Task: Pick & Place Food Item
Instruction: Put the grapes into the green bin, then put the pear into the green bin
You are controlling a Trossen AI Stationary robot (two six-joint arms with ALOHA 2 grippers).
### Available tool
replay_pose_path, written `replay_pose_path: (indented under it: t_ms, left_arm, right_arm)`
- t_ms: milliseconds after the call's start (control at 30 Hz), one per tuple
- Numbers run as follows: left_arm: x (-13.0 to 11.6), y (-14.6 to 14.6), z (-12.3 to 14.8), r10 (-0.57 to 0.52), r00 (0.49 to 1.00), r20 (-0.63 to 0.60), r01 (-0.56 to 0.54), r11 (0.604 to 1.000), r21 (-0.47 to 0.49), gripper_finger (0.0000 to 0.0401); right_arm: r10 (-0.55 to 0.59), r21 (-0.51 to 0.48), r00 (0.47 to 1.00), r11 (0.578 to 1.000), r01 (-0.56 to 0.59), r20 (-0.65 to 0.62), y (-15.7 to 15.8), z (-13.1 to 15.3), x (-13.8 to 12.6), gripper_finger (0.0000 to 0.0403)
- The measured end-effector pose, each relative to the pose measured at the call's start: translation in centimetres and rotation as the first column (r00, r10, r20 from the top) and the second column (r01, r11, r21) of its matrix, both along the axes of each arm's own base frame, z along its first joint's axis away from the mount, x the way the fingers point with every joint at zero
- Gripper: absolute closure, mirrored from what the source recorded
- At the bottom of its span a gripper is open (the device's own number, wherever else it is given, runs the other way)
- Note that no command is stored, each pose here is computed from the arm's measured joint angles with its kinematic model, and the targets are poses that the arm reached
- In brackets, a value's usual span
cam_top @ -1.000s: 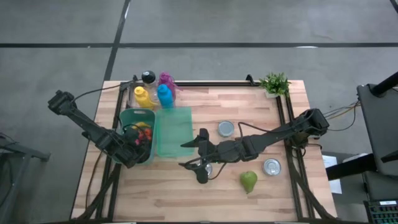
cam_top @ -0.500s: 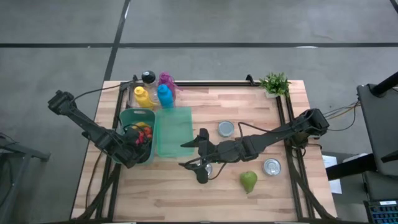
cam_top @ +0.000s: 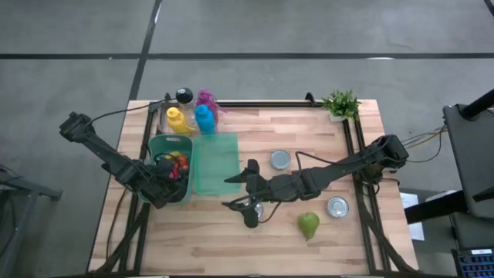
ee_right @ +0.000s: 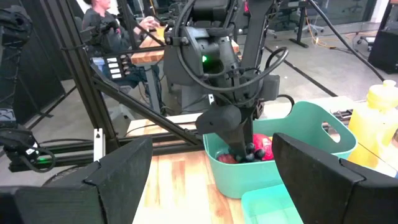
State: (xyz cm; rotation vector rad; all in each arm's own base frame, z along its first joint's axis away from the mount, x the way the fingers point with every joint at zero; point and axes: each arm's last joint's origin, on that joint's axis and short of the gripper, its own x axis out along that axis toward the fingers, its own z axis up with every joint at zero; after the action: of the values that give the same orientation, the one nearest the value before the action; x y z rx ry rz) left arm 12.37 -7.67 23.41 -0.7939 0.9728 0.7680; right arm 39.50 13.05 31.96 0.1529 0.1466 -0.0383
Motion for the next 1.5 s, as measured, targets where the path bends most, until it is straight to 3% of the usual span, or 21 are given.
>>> replay_pose_path:
  t_ms: [300, 500, 633, 767, 1033, 1300, 1500]
  left_arm:
    - [-0.8, 0.4, 1.8, 0.046, 0.997, -0.06, -0.048, 0.998, -0.031, 0.0147]
    - [-0.7, 0.4, 2.9, 0.034, 0.999, -0.029, -0.035, 0.999, -0.013, 0.0147]
    - [-0.2, 0.2, 3.0, -0.014, 1.0, 0.022, 0.013, 1.0, 0.005, 0.0147]
    - [0.7, -0.2, 3.4, -0.131, 0.983, 0.132, 0.12, 0.989, 0.09, 0.0147]
    - [2.5, -1.3, 4.8, -0.377, 0.878, 0.296, 0.253, 0.889, 0.382, 0.0147]
    - [3.3, -2.1, 5.7, -0.542, 0.786, 0.298, 0.361, 0.793, 0.491, 0.0147]
    - [3.3, -2.7, 6.2, -0.615, 0.726, 0.308, 0.406, 0.745, 0.529, 0.0147]
  right_arm:
    - [0.0, 0.0, 1.0, 1.0, 0.0, 0.0, 0.0, 0.0, 0.0, 0.0074]
    - [0.0, 0.0, 1.0, 1.0, 0.0, 0.0, 0.0, 0.0, 0.0, 0.0074]
    - [0.0, 0.0, 1.0, 1.0, 0.0, 0.0, 0.0, 0.0, 0.0, 0.0074]
    - [0.0, 0.0, 1.0, 1.0, 0.0, 0.0, 0.0, 0.0, 0.0, 0.0074]
    - [0.0, 0.0, 1.0, 1.0, 0.0, 0.0, 0.0, 0.0, 0.0, 0.0074]
    - [0.0, 0.0, 1.0, 1.0, 0.0, 0.0, 0.0, 0.0, 0.0, 0.0074]
    - [0.0, 0.0, 1.0, 1.0, 0.0, 0.0, 0.0, 0.0, 0.0, 0.0074]
